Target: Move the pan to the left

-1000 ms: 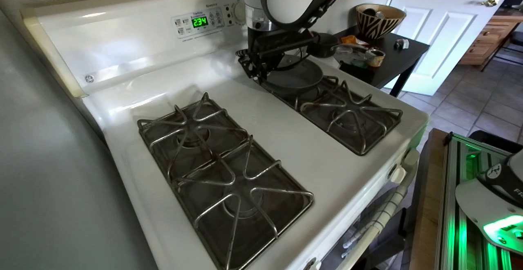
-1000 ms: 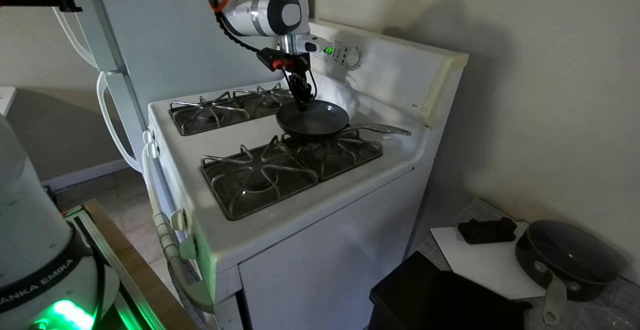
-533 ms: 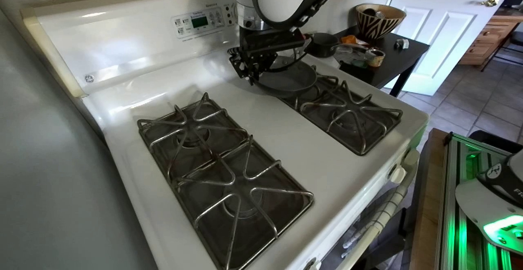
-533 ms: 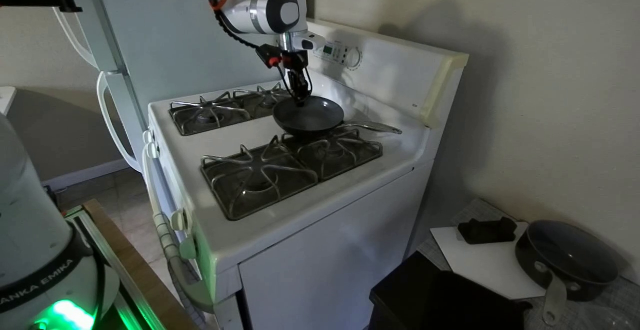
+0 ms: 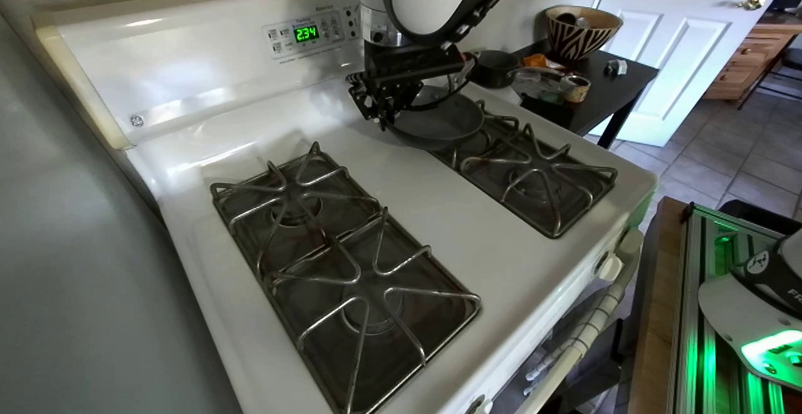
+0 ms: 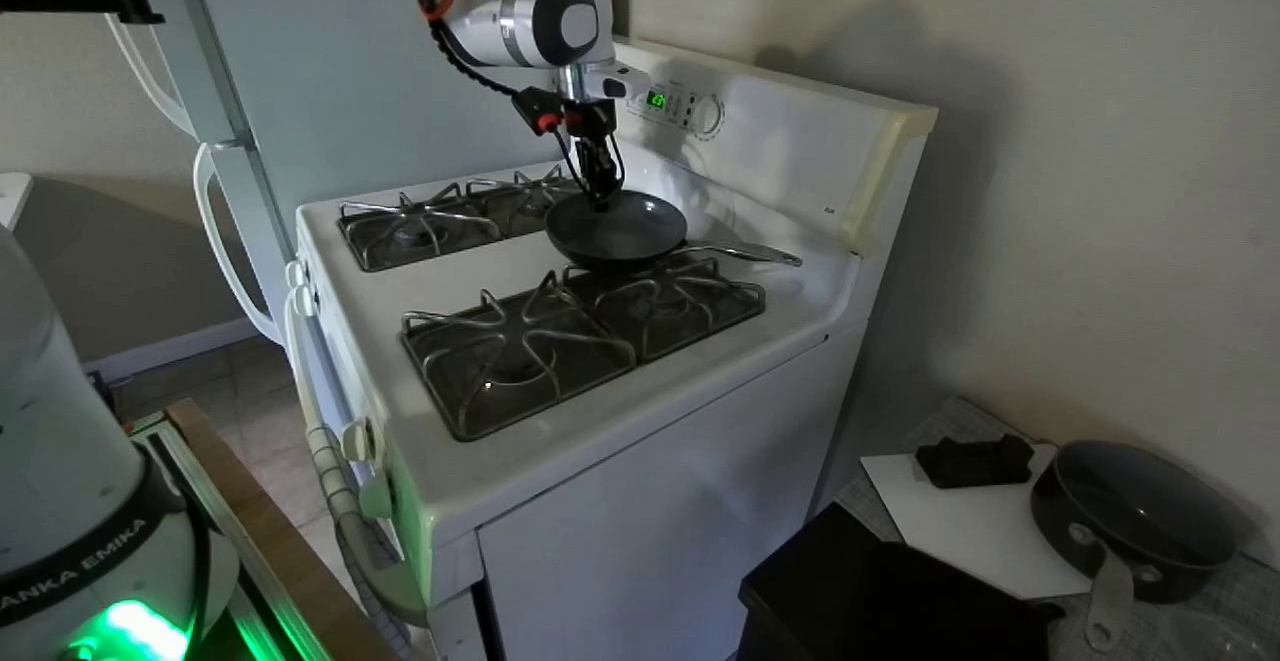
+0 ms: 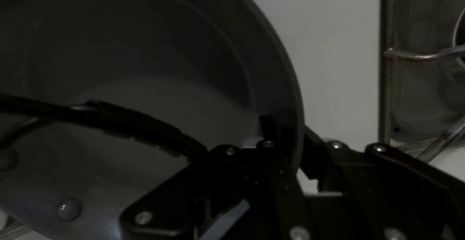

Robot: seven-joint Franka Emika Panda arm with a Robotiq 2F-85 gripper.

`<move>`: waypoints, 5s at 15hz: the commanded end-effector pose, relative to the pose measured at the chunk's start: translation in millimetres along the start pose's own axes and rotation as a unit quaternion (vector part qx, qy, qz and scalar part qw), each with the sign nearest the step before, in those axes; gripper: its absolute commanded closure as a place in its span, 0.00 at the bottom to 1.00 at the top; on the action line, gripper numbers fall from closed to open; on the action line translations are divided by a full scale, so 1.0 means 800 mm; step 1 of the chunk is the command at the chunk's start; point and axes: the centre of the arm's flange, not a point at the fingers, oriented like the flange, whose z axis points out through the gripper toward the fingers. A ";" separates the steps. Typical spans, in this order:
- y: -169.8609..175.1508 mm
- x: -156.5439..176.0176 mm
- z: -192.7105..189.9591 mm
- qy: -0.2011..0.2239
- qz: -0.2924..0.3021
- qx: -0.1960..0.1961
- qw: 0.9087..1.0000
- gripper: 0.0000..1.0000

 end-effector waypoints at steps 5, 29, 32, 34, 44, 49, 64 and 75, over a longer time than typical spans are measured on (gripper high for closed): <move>-0.024 -0.001 -0.006 -0.001 -0.011 0.010 1.000 0.98; -0.087 -0.017 0.015 -0.031 -0.013 -0.002 0.999 0.98; -0.088 -0.017 0.019 -0.035 -0.010 -0.005 0.999 0.98; -0.089 -0.015 0.020 -0.037 -0.007 -0.007 0.999 0.98; -0.110 -0.022 0.031 -0.037 -0.003 -0.007 0.999 0.98; -0.119 -0.027 0.034 -0.040 -0.007 -0.007 0.999 0.98; -0.121 0.005 0.013 -0.062 0.028 0.049 0.996 0.98; -0.108 0.010 0.023 -0.076 0.020 0.017 0.997 0.12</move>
